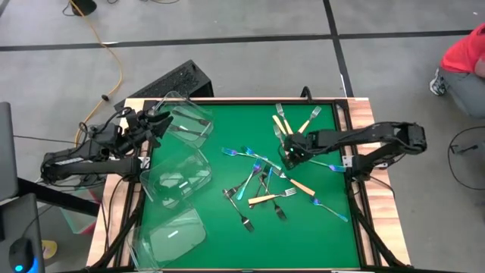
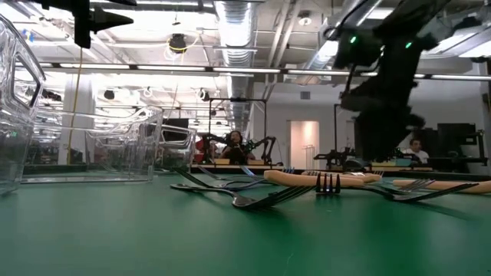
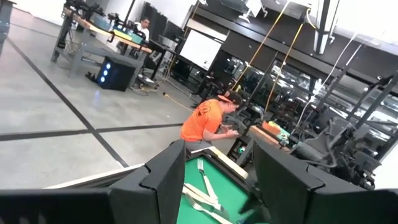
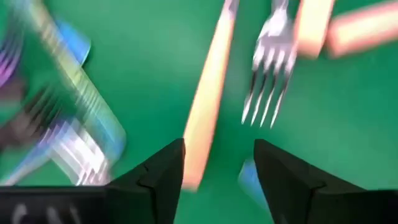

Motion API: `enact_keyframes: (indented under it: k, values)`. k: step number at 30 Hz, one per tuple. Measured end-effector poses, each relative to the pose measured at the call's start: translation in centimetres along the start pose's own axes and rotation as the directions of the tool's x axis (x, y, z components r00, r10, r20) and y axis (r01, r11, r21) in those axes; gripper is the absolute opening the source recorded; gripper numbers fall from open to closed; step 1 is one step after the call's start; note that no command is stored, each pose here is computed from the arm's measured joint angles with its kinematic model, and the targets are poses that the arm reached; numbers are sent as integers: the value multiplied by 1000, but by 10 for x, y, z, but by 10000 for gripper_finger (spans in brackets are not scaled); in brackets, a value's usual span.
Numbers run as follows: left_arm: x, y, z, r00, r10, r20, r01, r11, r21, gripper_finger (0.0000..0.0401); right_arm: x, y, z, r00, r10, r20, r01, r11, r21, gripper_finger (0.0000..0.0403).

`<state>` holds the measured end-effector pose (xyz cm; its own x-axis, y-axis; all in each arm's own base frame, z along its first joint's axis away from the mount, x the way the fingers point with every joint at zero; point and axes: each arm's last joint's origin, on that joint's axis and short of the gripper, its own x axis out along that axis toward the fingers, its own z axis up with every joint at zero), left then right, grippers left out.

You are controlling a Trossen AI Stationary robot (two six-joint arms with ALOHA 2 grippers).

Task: Sort silverware by color (type)
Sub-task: Put the orange fork into the middle transparent bin

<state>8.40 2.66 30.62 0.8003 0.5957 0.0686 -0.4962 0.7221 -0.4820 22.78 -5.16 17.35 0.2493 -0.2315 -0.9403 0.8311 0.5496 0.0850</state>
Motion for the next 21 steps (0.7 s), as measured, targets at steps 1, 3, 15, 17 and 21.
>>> enact_keyframes:
  k: [1,3,15,17,21]
  values:
    - [0,0,0,1000,0,0,0,1000,0,172,5,-1,5,1000,-3,10,3,1000,-1,225]
    - [0,0,0,1000,10,3,-10,1000,1,172,14,-5,12,1000,-11,17,11,1000,-4,234]
    - [0,2,1,998,55,25,-55,999,1,172,51,-9,25,998,-3,-63,3,1000,-3,239]
    - [0,2,1,998,59,28,-59,998,0,172,52,-9,25,998,-7,-67,7,1000,-4,233]
    - [0,2,1,997,69,32,-69,998,0,172,52,-9,24,997,-15,-71,15,1000,-9,194]
